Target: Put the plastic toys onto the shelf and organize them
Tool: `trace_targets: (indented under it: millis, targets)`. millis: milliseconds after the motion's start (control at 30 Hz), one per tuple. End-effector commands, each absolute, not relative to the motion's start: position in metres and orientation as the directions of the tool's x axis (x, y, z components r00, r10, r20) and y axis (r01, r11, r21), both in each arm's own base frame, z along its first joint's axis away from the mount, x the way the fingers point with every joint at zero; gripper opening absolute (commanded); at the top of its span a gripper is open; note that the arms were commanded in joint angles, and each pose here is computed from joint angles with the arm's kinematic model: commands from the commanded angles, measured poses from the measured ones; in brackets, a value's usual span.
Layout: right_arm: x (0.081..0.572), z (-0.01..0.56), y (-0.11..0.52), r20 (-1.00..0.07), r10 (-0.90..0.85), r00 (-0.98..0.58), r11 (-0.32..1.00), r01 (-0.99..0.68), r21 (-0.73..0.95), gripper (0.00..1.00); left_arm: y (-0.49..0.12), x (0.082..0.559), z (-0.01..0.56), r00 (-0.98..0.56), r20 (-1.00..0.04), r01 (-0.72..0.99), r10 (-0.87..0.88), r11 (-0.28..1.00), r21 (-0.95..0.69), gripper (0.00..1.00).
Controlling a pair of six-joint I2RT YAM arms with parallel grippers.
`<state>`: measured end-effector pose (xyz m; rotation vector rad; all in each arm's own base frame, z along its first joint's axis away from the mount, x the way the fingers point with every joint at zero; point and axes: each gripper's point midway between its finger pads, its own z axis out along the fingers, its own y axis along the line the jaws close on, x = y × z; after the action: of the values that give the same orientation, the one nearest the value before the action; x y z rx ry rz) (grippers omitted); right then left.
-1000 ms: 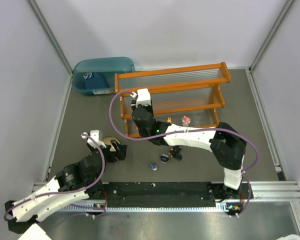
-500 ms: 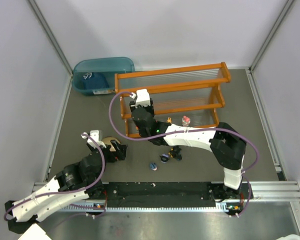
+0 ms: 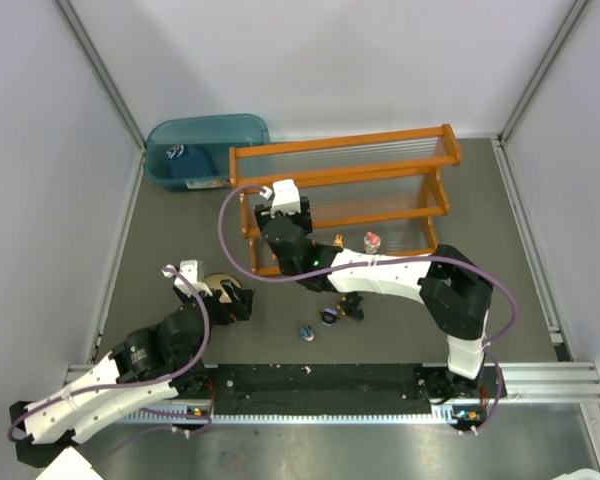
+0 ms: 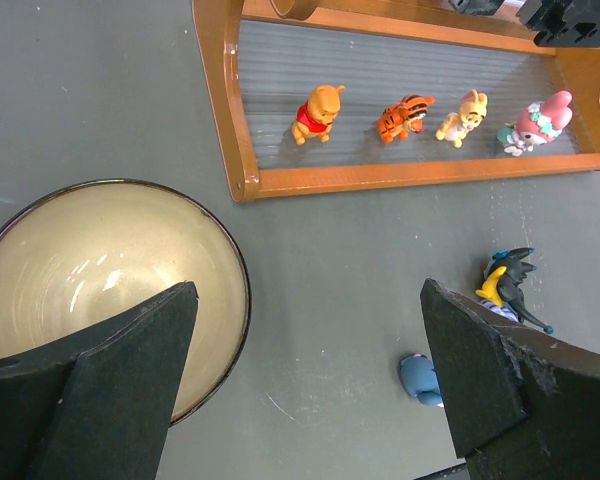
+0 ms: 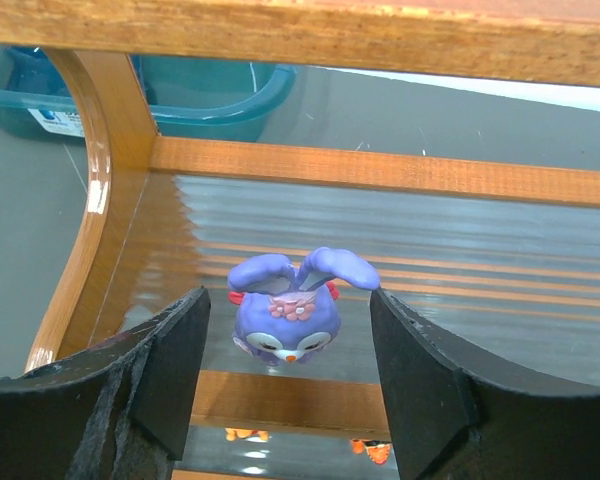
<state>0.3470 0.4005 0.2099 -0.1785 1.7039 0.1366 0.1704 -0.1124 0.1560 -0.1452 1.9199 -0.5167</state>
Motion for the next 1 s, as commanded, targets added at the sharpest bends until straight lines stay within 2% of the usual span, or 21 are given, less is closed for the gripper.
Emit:
trace_targets:
  millis: [0, 533, 833, 967]
  targets:
    - [0.346, 0.233, 0.399, -0.994, 0.029, -0.104, 0.977, -0.205, 0.05, 0.66, -0.109, 0.173, 0.172, -0.366, -0.849, 0.133, -0.381, 0.882, -0.453, 0.99]
    - [0.323, 0.256, 0.384, -0.995, 0.063, -0.071, 0.969, -0.236, 0.078, 0.74, -0.107, 0.172, 0.174, -0.359, -0.847, 0.132, -0.393, 0.877, -0.463, 0.99]
    - [0.291, 0.256, 0.381, -0.989, 0.059, -0.134, 0.94, -0.325, 0.1, 0.81, -0.104, 0.17, 0.175, -0.354, -0.837, 0.129, -0.417, 0.865, -0.485, 0.99]
    - [0.266, 0.256, 0.36, -0.981, 0.066, -0.184, 0.928, -0.351, 0.128, 0.82, -0.117, 0.166, 0.174, -0.409, -0.82, 0.158, -0.399, 0.855, -0.495, 0.99]
